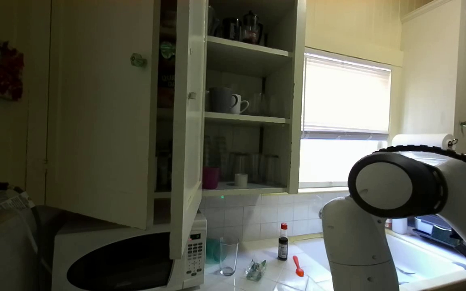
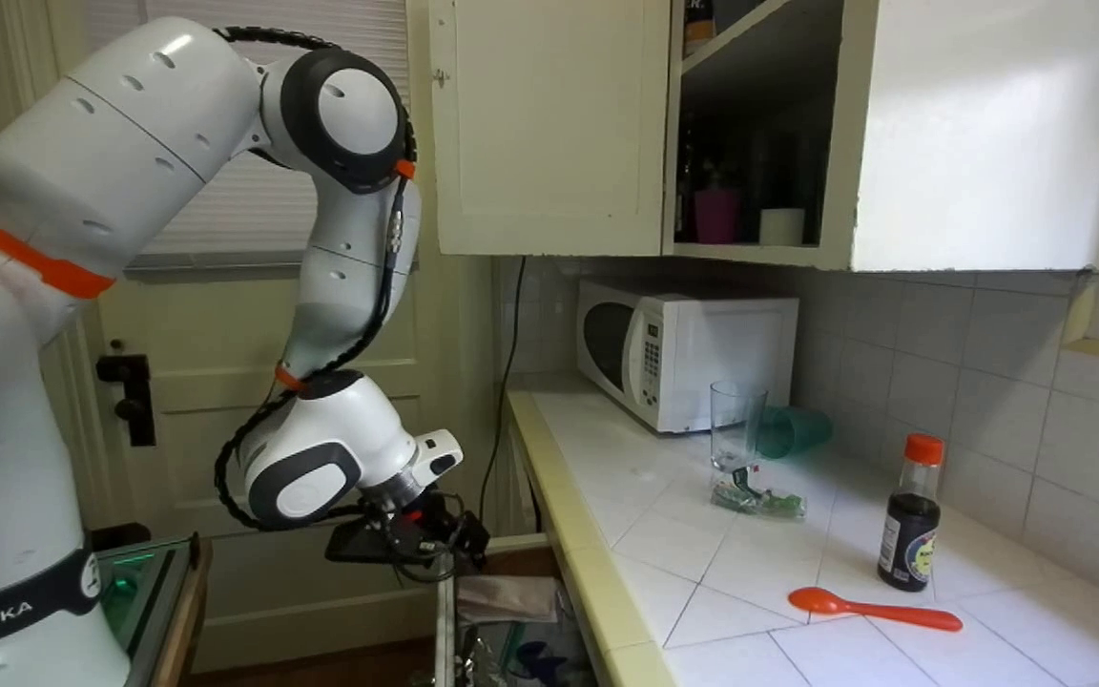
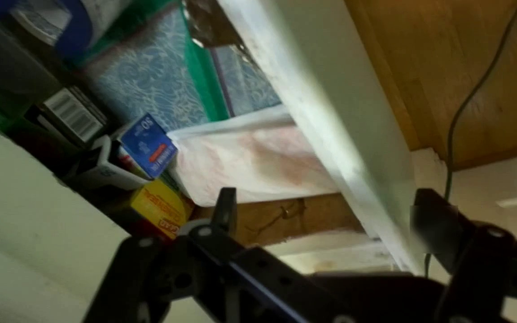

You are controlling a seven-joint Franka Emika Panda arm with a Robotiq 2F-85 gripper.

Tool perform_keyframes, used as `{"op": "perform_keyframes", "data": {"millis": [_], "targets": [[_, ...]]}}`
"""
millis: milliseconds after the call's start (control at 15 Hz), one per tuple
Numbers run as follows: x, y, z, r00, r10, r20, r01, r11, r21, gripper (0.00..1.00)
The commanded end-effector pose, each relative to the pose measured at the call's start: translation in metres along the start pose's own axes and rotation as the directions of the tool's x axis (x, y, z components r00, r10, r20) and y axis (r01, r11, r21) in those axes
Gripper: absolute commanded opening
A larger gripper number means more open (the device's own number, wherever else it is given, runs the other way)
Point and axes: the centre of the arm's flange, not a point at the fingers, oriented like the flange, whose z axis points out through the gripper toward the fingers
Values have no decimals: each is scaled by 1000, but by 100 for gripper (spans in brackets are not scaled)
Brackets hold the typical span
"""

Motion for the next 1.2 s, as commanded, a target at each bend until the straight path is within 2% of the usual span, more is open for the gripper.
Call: {"op": "perform_keyframes", "data": {"millis": [0, 133, 333, 600, 733, 800, 867, 1000, 1067, 1133], "targets": [[3, 18, -38, 988, 151, -14, -148, 980, 130, 100], [-1, 32, -49, 966, 258, 21, -258, 956, 139, 100], [-10, 51, -52, 908, 415, 59, -419, 900, 118, 100], [-20, 53, -45, 803, 565, 190, -583, 811, 52, 100], [-31, 51, -45, 740, 646, 189, -654, 756, -27, 100], [-33, 51, -41, 716, 684, 138, -683, 728, -65, 100], [-18, 73, -8, 766, 623, 159, -630, 777, -7, 100], [-20, 76, -7, 741, 656, 146, -657, 752, -42, 100], [-16, 81, -2, 732, 664, 154, -671, 742, -11, 100], [-14, 85, 0, 720, 665, 197, -681, 732, 22, 100]]}}
